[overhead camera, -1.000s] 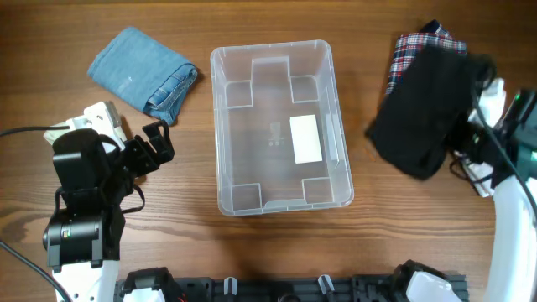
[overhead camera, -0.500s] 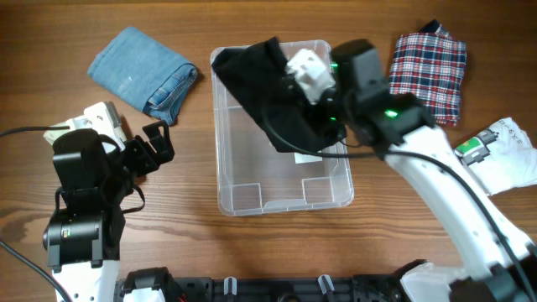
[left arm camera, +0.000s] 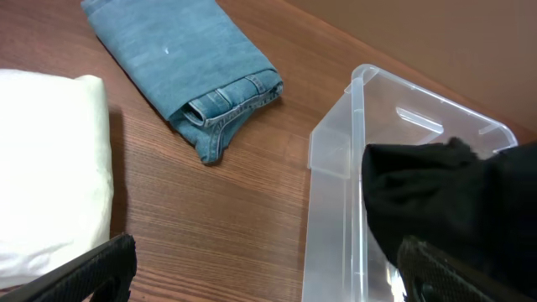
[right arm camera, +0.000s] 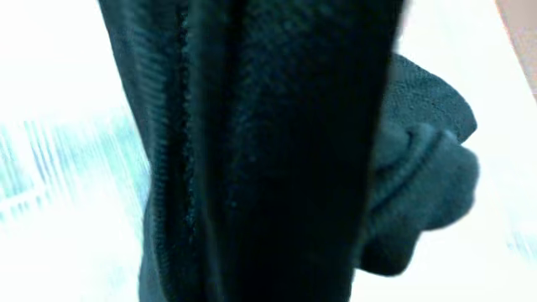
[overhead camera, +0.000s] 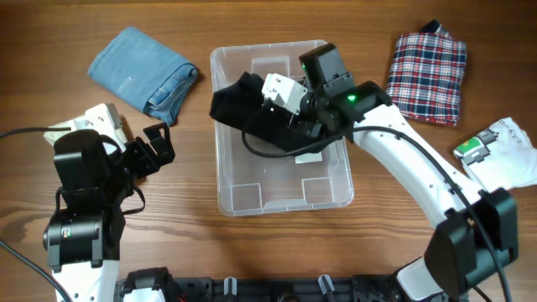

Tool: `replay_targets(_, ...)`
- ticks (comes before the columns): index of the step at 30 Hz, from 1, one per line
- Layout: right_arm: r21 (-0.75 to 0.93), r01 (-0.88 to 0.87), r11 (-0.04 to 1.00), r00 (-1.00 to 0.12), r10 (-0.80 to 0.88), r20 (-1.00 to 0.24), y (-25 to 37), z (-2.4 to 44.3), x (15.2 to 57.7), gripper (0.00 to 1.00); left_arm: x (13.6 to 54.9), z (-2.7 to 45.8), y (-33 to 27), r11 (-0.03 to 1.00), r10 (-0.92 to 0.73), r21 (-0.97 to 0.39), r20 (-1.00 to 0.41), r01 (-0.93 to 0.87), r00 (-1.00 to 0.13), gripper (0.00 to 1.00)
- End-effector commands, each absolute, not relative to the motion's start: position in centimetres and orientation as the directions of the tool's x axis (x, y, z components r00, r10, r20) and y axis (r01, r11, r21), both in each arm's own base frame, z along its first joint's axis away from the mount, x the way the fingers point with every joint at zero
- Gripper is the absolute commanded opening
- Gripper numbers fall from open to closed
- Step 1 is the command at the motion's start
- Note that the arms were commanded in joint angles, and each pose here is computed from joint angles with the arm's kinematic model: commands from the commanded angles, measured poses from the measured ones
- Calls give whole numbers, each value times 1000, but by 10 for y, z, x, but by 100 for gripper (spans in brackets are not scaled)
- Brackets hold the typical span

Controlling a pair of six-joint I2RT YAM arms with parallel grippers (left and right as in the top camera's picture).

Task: Pack container
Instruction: 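Lower the black garment into the container's far end and release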

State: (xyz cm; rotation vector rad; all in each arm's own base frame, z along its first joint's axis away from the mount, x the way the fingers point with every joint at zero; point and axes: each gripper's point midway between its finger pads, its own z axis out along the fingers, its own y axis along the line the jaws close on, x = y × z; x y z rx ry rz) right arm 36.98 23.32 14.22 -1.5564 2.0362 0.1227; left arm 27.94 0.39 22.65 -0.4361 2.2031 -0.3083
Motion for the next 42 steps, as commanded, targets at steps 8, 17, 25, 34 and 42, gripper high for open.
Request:
replay_targets(8,-698,-332,635,-359,-769,-529,189,219,467,100,281,236,4,917,-392,-357,-722,-178,-570,100)
replay_targets(17,-203,-198,959,-594,-282,-754,209,229,390,100,280,235,4,917,-392,-356,-718,-181,-575,100)
replay_targets(25,86,187,979,-648,189,-738,3,250,423,100,278,232,3,916,-393,-355,-708,-186,-586,100)
replay_targets(34,470,277,838,-688,514,-512,-171,121,439,100,278,232,3,916,-394,-355,-708,-186,-586,100)
replay_targets(42,497,241,834,-723,496,-482,-178,21,469,100,279,229,3,916,-394,-354,-702,-190,-593,100)
